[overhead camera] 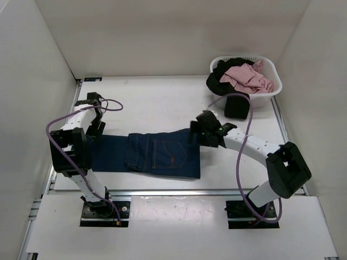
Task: Fold and stack the trousers
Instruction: Fold the trousers
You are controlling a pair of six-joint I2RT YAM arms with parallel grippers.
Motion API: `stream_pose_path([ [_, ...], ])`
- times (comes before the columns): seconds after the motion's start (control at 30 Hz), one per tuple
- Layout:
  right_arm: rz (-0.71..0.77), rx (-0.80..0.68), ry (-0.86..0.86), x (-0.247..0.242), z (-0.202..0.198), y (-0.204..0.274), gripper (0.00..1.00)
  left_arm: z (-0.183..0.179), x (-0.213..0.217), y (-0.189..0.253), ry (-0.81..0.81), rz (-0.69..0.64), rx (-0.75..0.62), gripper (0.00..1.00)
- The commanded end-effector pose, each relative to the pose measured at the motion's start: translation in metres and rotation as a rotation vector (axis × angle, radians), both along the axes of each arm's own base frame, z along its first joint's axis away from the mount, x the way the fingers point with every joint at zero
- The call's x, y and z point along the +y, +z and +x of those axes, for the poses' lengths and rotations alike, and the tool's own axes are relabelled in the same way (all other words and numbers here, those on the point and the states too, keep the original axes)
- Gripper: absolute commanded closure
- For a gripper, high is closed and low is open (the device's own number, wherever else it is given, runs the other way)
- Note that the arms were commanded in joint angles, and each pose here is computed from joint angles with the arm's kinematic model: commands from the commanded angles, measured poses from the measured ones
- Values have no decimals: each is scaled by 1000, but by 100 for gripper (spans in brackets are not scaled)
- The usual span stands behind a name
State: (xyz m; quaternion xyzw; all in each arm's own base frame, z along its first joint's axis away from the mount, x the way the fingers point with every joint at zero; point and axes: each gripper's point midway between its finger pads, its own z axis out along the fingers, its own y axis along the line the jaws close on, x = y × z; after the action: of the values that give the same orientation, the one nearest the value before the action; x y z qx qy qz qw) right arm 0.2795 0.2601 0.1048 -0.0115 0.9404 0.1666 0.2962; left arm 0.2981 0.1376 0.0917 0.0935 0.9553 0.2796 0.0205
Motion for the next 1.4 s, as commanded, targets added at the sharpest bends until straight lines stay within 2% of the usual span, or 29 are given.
stream_pose_path([
  [0.0,87,72,-12,-16,-10,-14,1,-3,-25,21,-22,-95,-59,12],
  [0.03,68,73,-35,-31,-5,-23,1,0,-35,22,-45,-129,-71,12],
  [0.13,133,69,-50,-39,6,-29,1,-1,-45,28,-59,-151,-94,12],
  [0.3,188,117,-42,-42,-9,-61,1,-23,-47,15,-56,-158,-44,12],
  [0.4,197,144,-28,-41,-29,-70,4,-32,-49,9,-48,-169,-38,12],
  [0.5,250,196,-28,-31,-39,-81,12,-37,-48,1,-30,-182,-28,12],
  [0.6,235,284,-70,-32,-46,-101,39,-41,-41,-2,-1,-181,-28,12],
  [0.63,231,301,-82,-33,-49,-103,65,-42,-38,-2,10,-181,-29,12],
  [0.67,230,313,-115,-35,-48,-102,82,-40,-38,0,1,-179,-33,12],
  [0.7,229,315,-153,-42,-44,-100,95,-41,-35,0,10,-179,-34,12],
  [0.73,236,307,-166,-46,-41,-96,100,-38,-35,5,9,-177,-54,12],
  [0.8,278,260,-211,-57,-30,-73,100,-38,-35,6,-1,-176,-49,10],
  [0.87,198,237,-274,-89,-24,-62,100,-38,-32,9,1,-163,-48,10],
  [0.9,205,173,-279,-96,-12,-34,100,-38,-32,11,-7,-161,-53,10],
  [0.93,161,204,-319,-118,-18,-30,100,-38,-32,11,-7,-161,-53,10],
  [1.07,88,84,-329,-164,-16,37,100,-40,-32,11,-7,-162,-44,10],
  [1.2,-47,-1,-334,-200,-25,93,100,-40,-32,11,-7,-162,-44,10],
  [1.37,-79,-48,-314,-202,-25,153,100,-42,-32,14,-6,-163,-35,10],
])
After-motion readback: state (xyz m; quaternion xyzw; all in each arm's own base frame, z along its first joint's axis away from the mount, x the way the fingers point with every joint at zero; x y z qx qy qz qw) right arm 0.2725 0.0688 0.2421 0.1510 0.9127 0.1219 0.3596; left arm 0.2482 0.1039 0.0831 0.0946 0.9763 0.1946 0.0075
